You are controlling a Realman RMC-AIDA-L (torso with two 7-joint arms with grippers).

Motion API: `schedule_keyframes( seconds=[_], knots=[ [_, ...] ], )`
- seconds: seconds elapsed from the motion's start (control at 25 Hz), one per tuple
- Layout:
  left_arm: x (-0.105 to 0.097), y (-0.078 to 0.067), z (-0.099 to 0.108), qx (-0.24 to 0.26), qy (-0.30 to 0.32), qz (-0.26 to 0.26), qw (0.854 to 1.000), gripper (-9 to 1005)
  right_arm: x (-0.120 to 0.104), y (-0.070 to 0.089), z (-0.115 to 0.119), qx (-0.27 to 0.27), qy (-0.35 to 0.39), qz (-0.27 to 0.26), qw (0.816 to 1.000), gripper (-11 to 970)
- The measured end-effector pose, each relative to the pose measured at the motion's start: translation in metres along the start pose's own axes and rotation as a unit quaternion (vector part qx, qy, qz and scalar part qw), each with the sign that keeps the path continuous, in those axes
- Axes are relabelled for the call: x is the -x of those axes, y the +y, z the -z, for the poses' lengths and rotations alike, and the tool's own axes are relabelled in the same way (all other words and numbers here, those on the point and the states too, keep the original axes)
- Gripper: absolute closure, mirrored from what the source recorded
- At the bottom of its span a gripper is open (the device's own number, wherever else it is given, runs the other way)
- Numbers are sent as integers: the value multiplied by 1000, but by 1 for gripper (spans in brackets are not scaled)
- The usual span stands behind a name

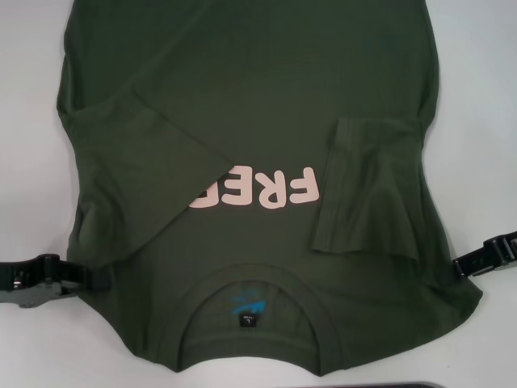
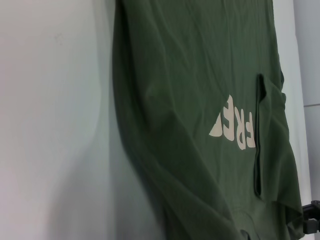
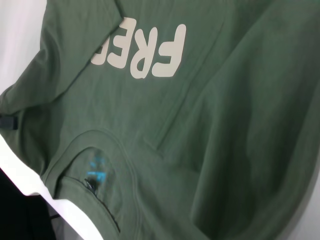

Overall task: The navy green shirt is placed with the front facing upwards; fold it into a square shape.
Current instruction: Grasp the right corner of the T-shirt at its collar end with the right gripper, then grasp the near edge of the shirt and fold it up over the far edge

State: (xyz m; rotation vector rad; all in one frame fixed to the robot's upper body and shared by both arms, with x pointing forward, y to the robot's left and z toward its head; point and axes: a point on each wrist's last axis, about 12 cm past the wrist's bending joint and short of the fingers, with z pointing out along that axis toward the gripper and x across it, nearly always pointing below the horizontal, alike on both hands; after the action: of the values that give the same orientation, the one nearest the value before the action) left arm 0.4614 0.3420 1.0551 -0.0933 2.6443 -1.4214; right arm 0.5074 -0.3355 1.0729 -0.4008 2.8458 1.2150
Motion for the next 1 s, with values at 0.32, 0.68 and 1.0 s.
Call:
schedule_keyframes(
  seconds=[0.32, 0.68, 1.0],
  knots=[
    [1, -1, -1, 1, 5, -1, 1000, 988, -4, -1, 0, 1, 3, -3, 1000, 781],
    [-3, -8, 0, -24, 31, -43, 998, 987, -7, -6, 9, -14, -6, -4, 1000, 937],
    [-13, -9, -2, -30, 76, -65, 995, 986, -13, -3, 18, -4, -6, 16, 1000, 948]
  ],
)
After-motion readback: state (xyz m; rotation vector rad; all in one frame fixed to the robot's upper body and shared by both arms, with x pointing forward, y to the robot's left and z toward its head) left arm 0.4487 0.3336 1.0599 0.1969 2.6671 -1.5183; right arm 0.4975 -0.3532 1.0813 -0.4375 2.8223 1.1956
